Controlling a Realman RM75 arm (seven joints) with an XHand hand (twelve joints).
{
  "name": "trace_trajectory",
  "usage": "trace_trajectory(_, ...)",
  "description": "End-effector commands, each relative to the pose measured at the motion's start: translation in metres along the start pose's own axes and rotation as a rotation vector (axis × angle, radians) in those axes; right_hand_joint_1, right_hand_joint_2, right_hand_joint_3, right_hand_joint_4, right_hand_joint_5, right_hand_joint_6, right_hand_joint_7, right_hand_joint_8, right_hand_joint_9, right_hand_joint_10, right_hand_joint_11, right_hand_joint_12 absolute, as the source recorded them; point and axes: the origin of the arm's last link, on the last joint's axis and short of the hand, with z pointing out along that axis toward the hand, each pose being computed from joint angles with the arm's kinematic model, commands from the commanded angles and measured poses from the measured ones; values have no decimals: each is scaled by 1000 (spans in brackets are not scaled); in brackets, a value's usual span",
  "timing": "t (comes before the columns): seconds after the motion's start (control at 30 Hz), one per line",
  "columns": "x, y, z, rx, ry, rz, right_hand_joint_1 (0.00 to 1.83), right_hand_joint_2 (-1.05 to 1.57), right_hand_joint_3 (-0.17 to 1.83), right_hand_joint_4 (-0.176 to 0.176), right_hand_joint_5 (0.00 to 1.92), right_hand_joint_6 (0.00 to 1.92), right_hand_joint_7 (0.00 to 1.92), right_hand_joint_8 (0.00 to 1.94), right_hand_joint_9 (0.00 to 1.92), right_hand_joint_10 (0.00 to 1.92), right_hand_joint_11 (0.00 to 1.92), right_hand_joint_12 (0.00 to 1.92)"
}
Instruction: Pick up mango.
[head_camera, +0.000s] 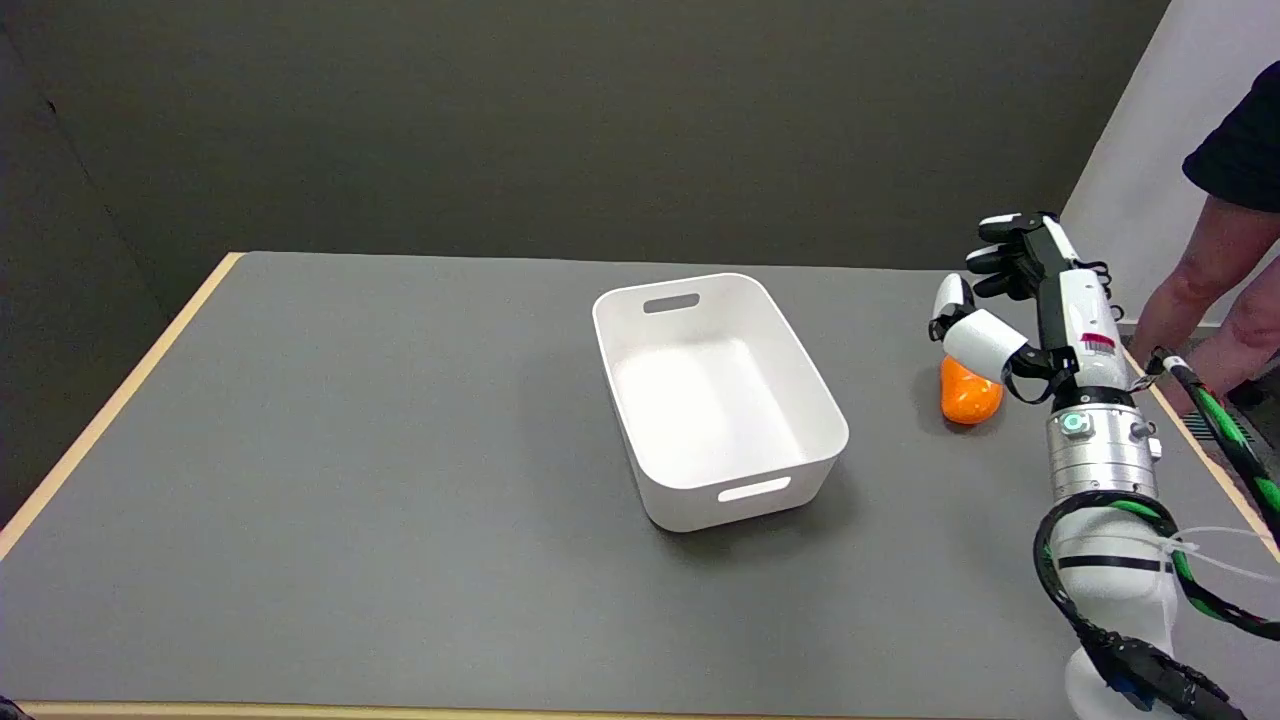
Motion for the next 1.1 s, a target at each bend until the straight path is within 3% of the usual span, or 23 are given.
trace_trajectory(0.03,-10,-2,-3,-25,15,3,756,817,883,-34,254,992,534,979,533,1242,142,1759)
trace_trajectory(0.37,-23,-14,1,19,-38,25,756,815,882,-34,257,989,538,976,535,1247,154,1761)
trace_trajectory(0.63,-25,-13,-3,10,-64,-113,753,813,881,-35,256,978,534,957,531,1241,161,1747)
trace_trajectory(0.77,-23,-2,3,-50,-68,-136,734,804,867,-51,252,875,507,883,520,1221,171,1714)
trace_trajectory(0.83,-21,11,12,-108,-67,-159,715,763,891,-66,250,663,475,803,467,1192,138,1668)
trace_trajectory(0.93,-21,41,28,-234,-79,-106,678,735,888,-78,228,495,394,705,384,1113,128,1613)
trace_trajectory(1.1,-25,75,51,-372,-88,-83,607,695,958,-88,181,448,285,610,306,938,121,1550)
